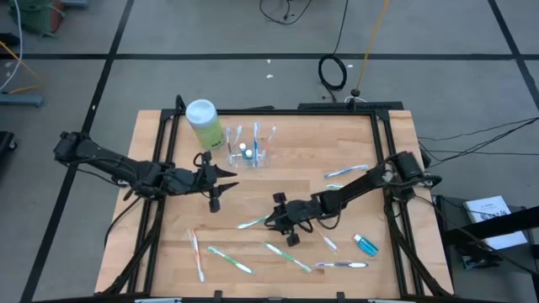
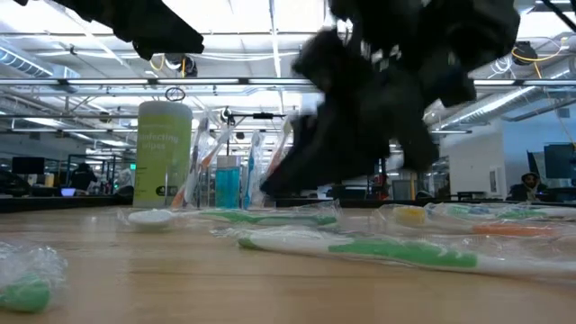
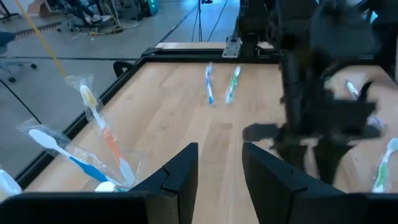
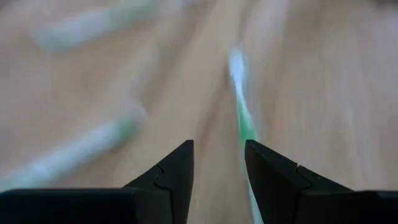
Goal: Pick & Place toothbrushing station
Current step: Put the green toothbrush into the transparent organizer
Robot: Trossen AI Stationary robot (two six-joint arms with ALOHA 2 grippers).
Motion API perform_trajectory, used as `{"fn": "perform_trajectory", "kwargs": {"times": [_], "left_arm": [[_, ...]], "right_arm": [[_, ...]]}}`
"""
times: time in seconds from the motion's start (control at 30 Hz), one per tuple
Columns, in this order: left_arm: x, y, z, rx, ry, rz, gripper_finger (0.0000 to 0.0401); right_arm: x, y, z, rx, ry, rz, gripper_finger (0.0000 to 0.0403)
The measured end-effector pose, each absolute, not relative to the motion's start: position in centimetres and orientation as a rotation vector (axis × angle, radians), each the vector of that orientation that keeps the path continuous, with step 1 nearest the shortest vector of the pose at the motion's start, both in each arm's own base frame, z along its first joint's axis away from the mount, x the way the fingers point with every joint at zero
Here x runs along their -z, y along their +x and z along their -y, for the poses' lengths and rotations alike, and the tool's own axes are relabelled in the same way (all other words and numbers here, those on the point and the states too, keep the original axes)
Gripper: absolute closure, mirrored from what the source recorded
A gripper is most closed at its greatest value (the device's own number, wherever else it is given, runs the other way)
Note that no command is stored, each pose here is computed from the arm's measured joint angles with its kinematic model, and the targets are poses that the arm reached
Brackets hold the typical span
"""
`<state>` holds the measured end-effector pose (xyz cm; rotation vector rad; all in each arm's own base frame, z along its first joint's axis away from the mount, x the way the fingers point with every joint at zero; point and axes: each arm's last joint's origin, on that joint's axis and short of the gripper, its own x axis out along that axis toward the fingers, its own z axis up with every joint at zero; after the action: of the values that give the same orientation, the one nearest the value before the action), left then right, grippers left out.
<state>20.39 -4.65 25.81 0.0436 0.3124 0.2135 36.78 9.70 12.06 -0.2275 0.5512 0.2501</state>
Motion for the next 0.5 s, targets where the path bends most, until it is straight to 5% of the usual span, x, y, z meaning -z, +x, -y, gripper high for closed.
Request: {"fn": "perform_trajectory", "kwargs": {"times": [0.5], "left_arm": [[-25.7, 20.4, 4.8, -0.168, 0.03, -0.325, 0.027]], "right_arm": [[-8.0, 37.8, -6.6, -0.112, -0.195, -0.65, 0.0286]]}}
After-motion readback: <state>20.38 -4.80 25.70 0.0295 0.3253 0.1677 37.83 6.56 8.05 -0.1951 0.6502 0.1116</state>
